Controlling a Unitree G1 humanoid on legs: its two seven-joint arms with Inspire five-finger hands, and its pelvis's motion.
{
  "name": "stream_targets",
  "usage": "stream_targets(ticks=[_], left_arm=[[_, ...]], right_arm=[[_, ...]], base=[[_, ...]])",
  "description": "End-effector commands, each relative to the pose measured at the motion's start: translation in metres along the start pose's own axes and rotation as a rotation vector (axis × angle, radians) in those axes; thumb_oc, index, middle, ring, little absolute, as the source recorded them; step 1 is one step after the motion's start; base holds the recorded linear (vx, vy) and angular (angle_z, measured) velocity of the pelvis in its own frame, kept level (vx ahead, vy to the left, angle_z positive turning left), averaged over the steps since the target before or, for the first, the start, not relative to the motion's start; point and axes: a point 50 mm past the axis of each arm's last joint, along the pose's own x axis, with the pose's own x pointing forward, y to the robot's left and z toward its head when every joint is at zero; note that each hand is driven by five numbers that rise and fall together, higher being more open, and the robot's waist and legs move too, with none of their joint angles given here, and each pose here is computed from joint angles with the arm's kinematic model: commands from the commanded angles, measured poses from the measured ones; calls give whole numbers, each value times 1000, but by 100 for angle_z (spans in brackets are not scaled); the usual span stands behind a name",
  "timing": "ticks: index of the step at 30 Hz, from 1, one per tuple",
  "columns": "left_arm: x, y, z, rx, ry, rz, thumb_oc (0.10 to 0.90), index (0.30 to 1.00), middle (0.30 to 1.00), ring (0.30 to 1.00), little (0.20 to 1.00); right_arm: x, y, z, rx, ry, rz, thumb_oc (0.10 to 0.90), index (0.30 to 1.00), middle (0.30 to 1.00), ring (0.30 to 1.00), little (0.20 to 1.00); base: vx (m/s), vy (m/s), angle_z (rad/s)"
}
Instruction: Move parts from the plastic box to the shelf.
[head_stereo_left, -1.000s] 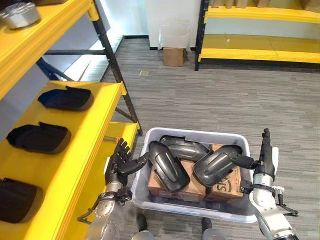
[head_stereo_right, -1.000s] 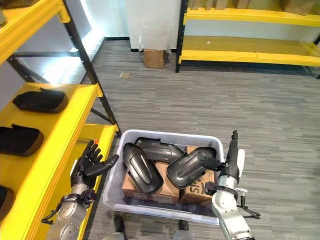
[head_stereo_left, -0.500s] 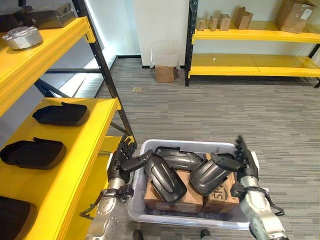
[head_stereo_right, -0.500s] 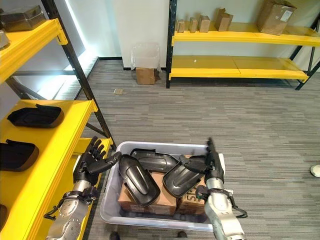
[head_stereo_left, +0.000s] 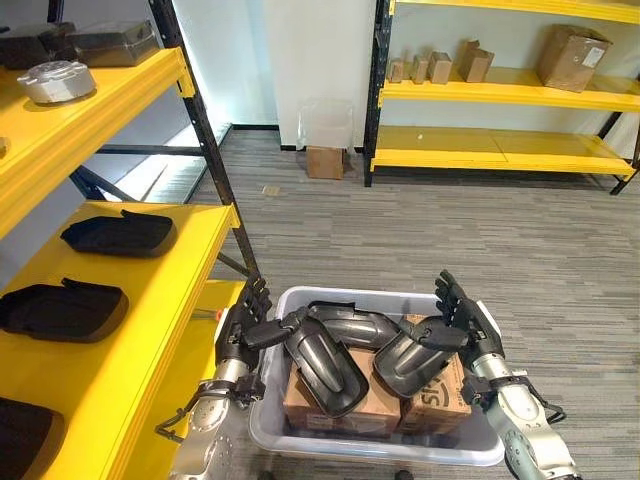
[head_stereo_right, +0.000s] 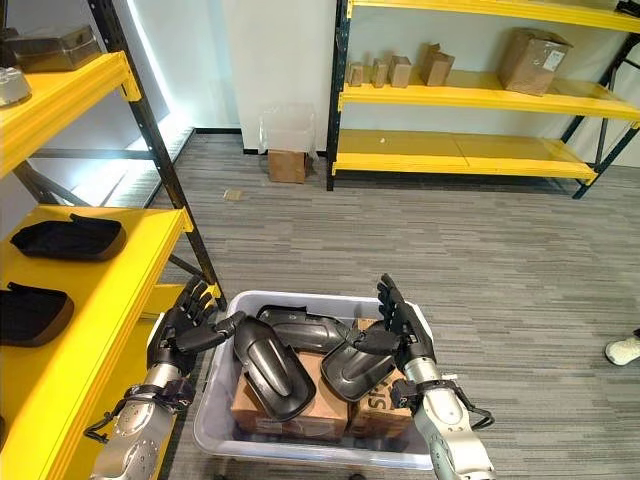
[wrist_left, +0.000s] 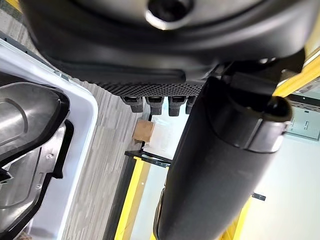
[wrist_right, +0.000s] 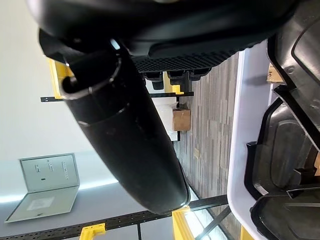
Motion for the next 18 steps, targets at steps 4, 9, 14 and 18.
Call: stream_targets(ticks=[4, 9, 14, 18], left_arm=[[20, -1, 48, 61, -218, -57, 900, 1000, 1000, 1000, 1000], [19, 0, 46, 63, -206, -53, 900, 1000, 1000, 1000, 1000], [18, -2, 45, 82, -187, -72, 900, 1000, 1000, 1000, 1000], [15, -1, 46, 83, -184, -86, 900, 1000, 1000, 1000, 1000]], right_arm=[[13, 3, 67, -133, -345, 40, 900, 1000, 1000, 1000, 1000], [12, 14, 80, -235, -406, 116, 900, 1000, 1000, 1000, 1000], [12, 29, 93, -296, -456, 214, 900, 1000, 1000, 1000, 1000], [7, 41, 105, -382, -501, 340, 900, 1000, 1000, 1000, 1000]], base=[[0, 0, 0], [0, 0, 0], [6, -12, 0], [3, -36, 4]])
